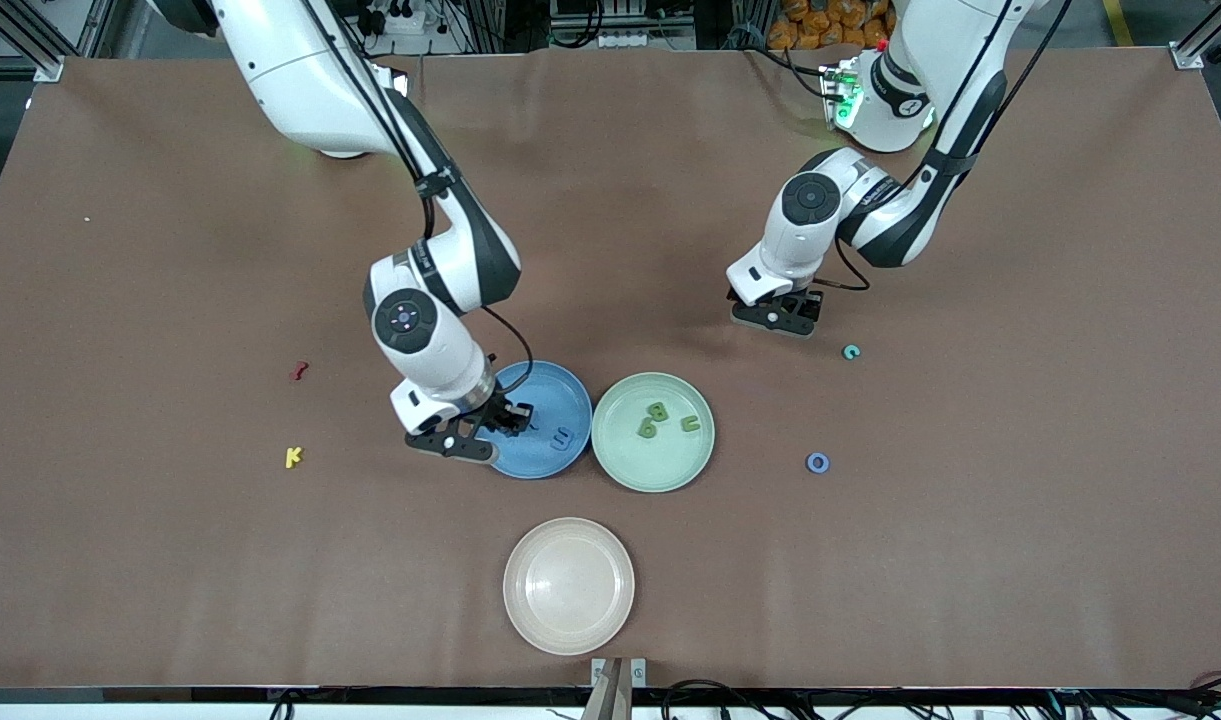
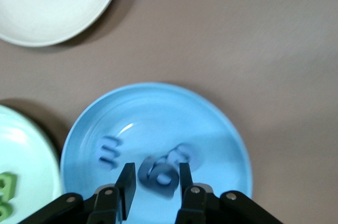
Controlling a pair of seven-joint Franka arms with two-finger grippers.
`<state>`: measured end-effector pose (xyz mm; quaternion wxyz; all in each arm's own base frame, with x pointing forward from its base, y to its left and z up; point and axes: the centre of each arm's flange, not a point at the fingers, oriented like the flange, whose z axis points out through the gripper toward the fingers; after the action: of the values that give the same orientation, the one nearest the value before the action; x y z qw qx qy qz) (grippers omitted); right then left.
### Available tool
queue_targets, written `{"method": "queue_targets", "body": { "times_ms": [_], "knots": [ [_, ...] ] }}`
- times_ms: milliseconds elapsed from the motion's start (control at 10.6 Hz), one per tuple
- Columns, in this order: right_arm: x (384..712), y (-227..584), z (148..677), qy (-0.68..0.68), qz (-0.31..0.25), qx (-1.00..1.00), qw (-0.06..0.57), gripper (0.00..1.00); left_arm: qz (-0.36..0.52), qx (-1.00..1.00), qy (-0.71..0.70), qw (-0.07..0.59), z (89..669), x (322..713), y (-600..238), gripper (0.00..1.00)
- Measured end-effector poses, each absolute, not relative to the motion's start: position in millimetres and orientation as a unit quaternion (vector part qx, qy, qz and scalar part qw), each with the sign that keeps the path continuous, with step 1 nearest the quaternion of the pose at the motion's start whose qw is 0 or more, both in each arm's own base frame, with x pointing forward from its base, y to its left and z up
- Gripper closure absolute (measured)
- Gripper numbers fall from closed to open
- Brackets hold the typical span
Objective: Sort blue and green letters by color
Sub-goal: 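Release the blue 6 on the blue plate and retract the right arm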
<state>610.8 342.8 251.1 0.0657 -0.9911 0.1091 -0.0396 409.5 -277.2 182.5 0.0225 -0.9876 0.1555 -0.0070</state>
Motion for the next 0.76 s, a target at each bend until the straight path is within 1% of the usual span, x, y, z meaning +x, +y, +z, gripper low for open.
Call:
{"method": "queue_targets", "body": {
  "times_ms": [95, 189, 284, 473, 567, 756],
  "knots": [
    [604, 354, 250, 0.121, -0.035, -0.99, 0.07, 0.58, -0.007, -0.988, 0.154, 0.019, 179, 408, -272, 0.0],
    [601, 360, 250, 0.127, -0.033, -0.989, 0.072, 0.5, -0.005, -0.988, 0.153, 0.019, 176, 406, -266, 0.0],
    [602, 360, 252, 0.131, -0.034, -0.988, 0.074, 0.37, -0.002, -0.987, 0.156, 0.019, 173, 403, -263, 0.0],
    [615, 340, 259, 0.139, -0.034, -0.987, 0.071, 0.11, 0.001, -0.987, 0.158, 0.019, 171, 401, -260, 0.01],
    [627, 317, 263, 0.136, -0.036, -0.988, 0.069, 0.0, 0.0, -0.987, 0.158, 0.017, 170, 402, -259, 0.04],
    [655, 248, 265, 0.131, -0.028, -0.989, 0.056, 0.0, -0.003, -0.987, 0.158, 0.014, 170, 402, -259, 0.31]
  ]
}}
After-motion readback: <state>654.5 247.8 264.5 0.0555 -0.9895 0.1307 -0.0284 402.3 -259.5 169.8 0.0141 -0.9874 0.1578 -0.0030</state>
